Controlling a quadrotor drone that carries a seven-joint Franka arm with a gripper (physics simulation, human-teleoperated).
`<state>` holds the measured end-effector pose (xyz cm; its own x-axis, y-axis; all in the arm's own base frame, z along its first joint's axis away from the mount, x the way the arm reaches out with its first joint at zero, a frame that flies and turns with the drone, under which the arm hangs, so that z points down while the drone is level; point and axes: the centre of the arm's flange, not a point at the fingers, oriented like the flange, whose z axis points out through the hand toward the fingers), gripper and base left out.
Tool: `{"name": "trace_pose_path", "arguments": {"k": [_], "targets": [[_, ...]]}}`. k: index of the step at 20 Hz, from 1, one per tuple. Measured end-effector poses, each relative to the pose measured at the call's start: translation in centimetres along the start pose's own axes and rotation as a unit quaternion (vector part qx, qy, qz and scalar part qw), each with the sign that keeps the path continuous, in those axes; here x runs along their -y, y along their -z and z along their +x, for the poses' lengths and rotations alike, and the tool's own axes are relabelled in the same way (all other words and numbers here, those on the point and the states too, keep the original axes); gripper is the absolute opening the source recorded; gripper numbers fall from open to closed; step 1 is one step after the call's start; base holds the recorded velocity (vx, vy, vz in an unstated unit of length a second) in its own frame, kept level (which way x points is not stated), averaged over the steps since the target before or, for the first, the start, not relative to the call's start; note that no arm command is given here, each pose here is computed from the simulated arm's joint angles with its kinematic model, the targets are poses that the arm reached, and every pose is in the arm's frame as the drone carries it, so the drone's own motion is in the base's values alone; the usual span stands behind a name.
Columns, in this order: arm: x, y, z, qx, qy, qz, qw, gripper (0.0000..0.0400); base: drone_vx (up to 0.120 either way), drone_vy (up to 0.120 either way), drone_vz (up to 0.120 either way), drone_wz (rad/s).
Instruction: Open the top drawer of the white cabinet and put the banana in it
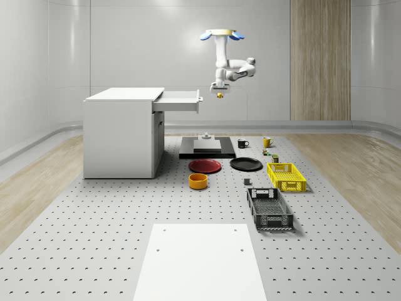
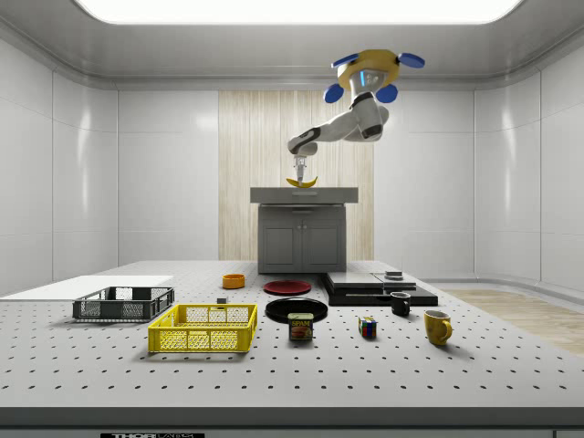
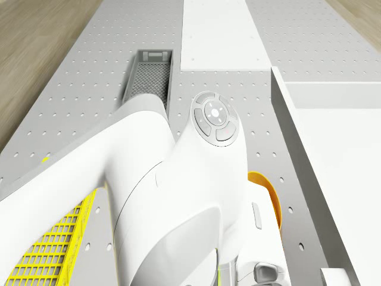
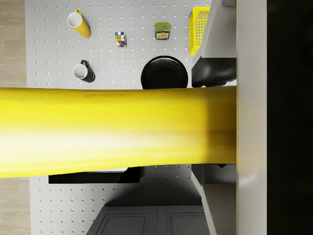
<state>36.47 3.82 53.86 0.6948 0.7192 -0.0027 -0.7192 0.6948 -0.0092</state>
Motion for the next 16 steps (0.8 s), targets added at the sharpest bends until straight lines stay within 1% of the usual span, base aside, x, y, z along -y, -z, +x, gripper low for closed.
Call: {"name": "trace_pose_path", "arguments": {"k": [4, 5, 16], "targets": [[0.0, 0.0, 0.0, 0.0, 0.0, 0.0, 1.0, 0.0193, -0.12, -0.12, 0.0, 0.0], [0.0, 0.0, 0.0, 0.0, 0.0, 0.0, 1.0, 0.0193, -0.04, -0.12, 0.0, 0.0], [0.0, 0.0, 0.0, 0.0, 0.0, 0.0, 1.0, 0.0193, 0.0, -0.12, 0.0, 0.0]]}}
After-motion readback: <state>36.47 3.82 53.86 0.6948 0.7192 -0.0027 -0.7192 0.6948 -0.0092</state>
